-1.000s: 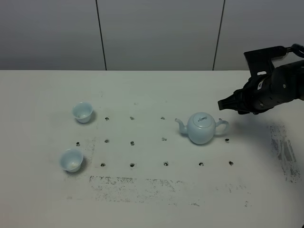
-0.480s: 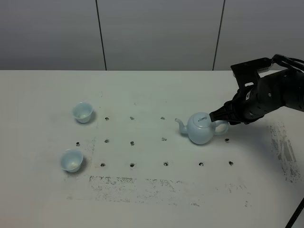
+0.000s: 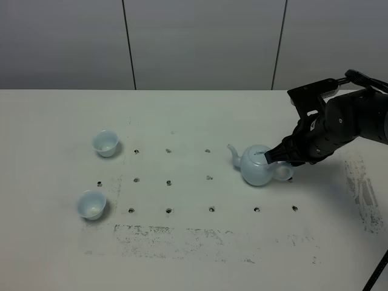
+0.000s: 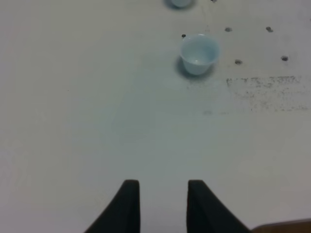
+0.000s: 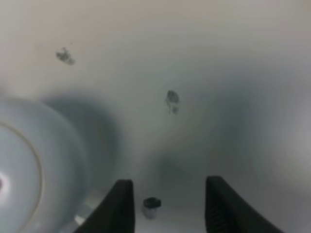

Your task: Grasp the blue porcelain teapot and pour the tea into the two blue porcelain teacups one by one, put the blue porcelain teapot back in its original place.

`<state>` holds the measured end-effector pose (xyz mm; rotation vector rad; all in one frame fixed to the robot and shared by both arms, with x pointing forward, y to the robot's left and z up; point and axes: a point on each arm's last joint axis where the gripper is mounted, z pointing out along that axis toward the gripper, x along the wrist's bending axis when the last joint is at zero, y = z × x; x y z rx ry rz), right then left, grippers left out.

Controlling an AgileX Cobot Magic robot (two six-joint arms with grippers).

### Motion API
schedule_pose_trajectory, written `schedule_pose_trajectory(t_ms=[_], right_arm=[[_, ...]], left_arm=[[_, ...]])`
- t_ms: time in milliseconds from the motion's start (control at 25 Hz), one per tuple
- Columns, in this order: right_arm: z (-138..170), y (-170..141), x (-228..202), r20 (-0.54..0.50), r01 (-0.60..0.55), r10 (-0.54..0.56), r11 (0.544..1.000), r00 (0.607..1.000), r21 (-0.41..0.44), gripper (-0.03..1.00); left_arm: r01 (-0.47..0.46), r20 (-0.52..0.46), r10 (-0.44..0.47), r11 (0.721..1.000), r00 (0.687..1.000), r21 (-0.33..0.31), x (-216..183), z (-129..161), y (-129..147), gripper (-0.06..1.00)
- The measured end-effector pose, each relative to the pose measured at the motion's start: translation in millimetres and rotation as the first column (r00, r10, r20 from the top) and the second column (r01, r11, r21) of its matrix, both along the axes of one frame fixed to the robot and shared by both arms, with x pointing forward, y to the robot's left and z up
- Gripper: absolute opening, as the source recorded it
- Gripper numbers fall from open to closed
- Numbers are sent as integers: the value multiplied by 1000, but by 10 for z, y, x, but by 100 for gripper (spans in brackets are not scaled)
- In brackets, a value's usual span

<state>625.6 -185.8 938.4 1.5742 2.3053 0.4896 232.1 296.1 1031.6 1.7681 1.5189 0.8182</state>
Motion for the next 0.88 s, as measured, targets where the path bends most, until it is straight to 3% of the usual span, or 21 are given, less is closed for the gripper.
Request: schedule_pose_trajectory(t_ms=[480, 880], right_arm=[[-48, 40, -149, -168, -69, 72, 997, 983, 26, 36], [-15, 49, -184, -234, -91, 98, 995, 967, 43, 36]], left_arm=[[0, 0, 0, 1000, 1000, 0, 0, 0, 0, 30], [0, 0, 0, 1000, 1000, 0, 0, 0, 0, 30]])
